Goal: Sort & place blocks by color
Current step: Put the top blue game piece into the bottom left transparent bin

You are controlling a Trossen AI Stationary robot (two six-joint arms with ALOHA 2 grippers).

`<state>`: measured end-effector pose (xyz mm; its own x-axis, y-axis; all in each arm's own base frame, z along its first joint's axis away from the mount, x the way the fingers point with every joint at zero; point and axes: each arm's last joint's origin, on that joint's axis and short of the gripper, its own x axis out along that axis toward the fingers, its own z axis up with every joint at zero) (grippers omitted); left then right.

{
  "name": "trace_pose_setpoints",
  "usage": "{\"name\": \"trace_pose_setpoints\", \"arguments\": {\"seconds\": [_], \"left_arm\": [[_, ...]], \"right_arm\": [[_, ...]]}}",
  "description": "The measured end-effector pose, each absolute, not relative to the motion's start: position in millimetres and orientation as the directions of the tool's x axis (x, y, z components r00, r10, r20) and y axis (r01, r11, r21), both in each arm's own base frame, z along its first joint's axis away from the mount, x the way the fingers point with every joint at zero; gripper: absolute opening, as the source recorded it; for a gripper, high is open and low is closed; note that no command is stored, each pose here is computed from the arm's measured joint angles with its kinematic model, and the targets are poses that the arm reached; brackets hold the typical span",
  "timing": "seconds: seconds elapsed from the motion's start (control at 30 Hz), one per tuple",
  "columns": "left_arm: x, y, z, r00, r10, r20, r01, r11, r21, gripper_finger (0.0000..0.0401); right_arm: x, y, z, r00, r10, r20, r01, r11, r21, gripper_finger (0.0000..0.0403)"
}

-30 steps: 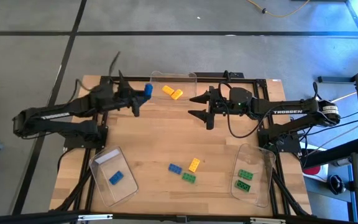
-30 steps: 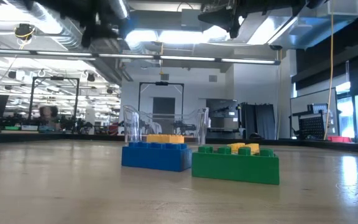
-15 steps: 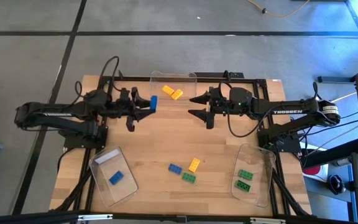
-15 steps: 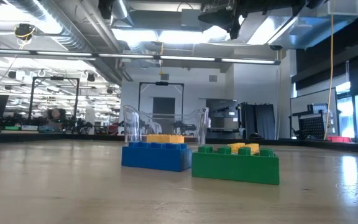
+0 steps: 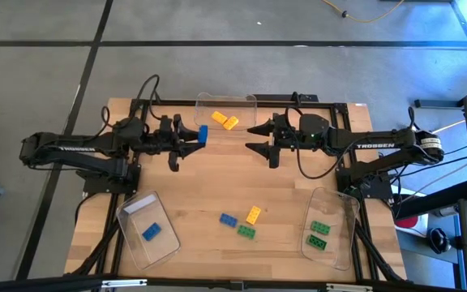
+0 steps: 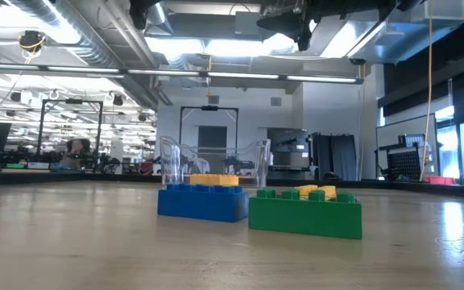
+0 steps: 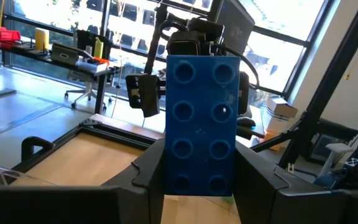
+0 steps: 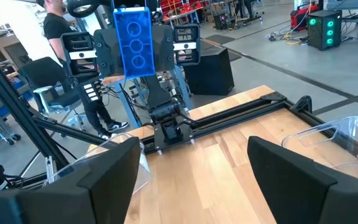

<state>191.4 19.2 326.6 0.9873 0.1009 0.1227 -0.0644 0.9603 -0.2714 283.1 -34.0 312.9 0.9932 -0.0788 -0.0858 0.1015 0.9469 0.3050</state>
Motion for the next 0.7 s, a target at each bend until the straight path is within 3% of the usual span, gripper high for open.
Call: {"name": "trace_pose_setpoints", "arguments": {"seconds": [0.27,0.37,0.47,0.63,0.7], "left_arm": [[191.4,19.4,326.6,0.986,0.109,0.123,-0.072,0.960,-0.271,0.0131],[191.4,19.6,326.6,0.986,0.113,0.123,-0.076,0.960,-0.271,0.0131],[191.3,19.7,326.6,0.986,0.116,0.123,-0.079,0.959,-0.271,0.0131],[191.3,19.7,326.6,0.986,0.116,0.123,-0.079,0.959,-0.271,0.0131],[191.3,19.7,326.6,0.986,0.116,0.123,-0.079,0.959,-0.271,0.0131]], "right_arm": [[283.1,-34.0,312.8,0.993,-0.079,-0.086,0.101,0.949,0.298,0.0300],[283.1,-34.0,312.8,0.993,-0.078,-0.087,0.101,0.948,0.302,0.0283],[283.1,-33.8,312.8,0.993,-0.077,-0.086,0.100,0.948,0.303,0.0226],[283.1,-33.4,312.6,0.994,-0.065,-0.088,0.089,0.949,0.303,0.0060],[283.1,-33.5,312.7,0.995,-0.038,-0.088,0.062,0.955,0.289,0.0018]]}}
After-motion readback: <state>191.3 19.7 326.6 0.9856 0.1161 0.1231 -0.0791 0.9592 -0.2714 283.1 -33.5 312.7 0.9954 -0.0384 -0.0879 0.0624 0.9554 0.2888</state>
